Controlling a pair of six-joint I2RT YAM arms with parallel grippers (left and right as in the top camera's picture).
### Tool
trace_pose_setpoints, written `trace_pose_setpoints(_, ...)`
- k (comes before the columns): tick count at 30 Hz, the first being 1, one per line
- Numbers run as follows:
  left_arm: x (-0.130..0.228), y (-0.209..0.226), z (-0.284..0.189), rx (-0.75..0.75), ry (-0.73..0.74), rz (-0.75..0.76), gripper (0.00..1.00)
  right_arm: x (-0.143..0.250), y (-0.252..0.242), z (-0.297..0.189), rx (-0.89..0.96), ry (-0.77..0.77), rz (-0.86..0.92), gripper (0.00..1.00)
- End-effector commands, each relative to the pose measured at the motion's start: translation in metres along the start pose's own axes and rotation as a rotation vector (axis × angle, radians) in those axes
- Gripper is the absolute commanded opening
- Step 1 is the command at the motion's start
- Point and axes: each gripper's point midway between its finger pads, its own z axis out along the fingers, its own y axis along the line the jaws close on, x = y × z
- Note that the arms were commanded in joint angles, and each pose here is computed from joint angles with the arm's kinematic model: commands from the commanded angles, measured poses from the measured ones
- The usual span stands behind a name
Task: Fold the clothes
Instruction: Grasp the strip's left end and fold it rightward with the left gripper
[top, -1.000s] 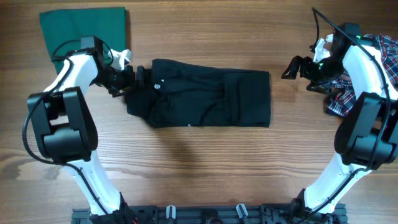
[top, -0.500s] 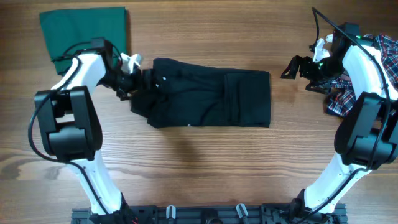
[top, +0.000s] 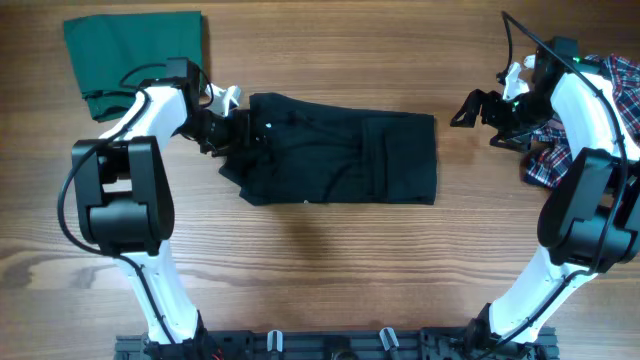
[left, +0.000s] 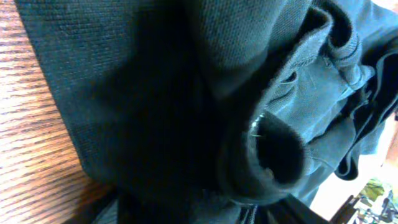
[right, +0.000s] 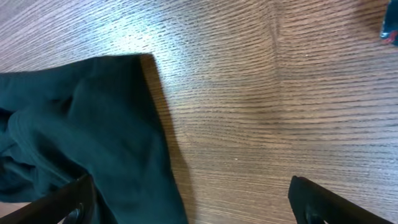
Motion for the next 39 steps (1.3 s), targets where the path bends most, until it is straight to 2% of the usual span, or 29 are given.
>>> trace_pose_setpoints(1, 0.02, 0.019, 0.025, -0.041, 0.083, -0.042, 0.49, -0.005, 0.01, -0.012, -0.022, -0.036, -0.028, 1.0)
trace_pose_setpoints(2, 0.02, 0.019, 0.025, -0.041, 0.081, -0.04, 0.36, -0.005, 0.01, -0.012, -0.022, -0.036, -0.028, 1.0)
trace_pose_setpoints(5, 0.019, 0.02, 0.025, -0.046, 0.078, -0.038, 0.08, -0.005, 0.01, -0.012, -0.022, -0.036, -0.027, 1.0)
trace_pose_setpoints(6, 0.019, 0.022, 0.025, -0.058, 0.079, -0.039, 0.04, -0.005, 0.01, -0.012, -0.022, -0.036, -0.027, 1.0)
trace_pose_setpoints(9, 0.021, 0.04, 0.021, -0.157, 0.079, -0.097, 0.04, -0.005, 0.01, -0.012, -0.022, -0.036, -0.026, 1.0)
trace_pose_setpoints(13, 0.02, 0.047, 0.006, -0.193, 0.08, -0.121, 0.04, -0.006, 0.01, -0.012, -0.022, -0.039, -0.027, 1.0)
trace_pose_setpoints(17, 0.006, 0.057, -0.031, -0.309, 0.018, -0.162, 0.04, -0.007, 0.01, -0.012, -0.022, -0.043, -0.029, 1.0)
trace_pose_setpoints(25, 0.002, 0.051, -0.071, -0.392, -0.041, -0.15, 0.04, -0.006, 0.009, -0.011, -0.022, -0.039, -0.027, 1.0)
trace_pose_setpoints(31, 0.004, 0.025, -0.095, -0.383, -0.074, -0.177, 0.04, -0.008, 0.009, -0.011, -0.021, -0.045, -0.03, 1.0)
trace_pose_setpoints(35, 0.003, -0.018, -0.109, -0.37, -0.127, -0.087, 0.04, -0.01, 0.007, -0.011, -0.005, -0.054, -0.031, 1.0)
trace_pose_setpoints(39, 0.006, -0.06, -0.103, -0.351, -0.16, -0.082, 0.07, -0.01, -0.002, -0.012, 0.042, -0.056, 0.018, 1.0)
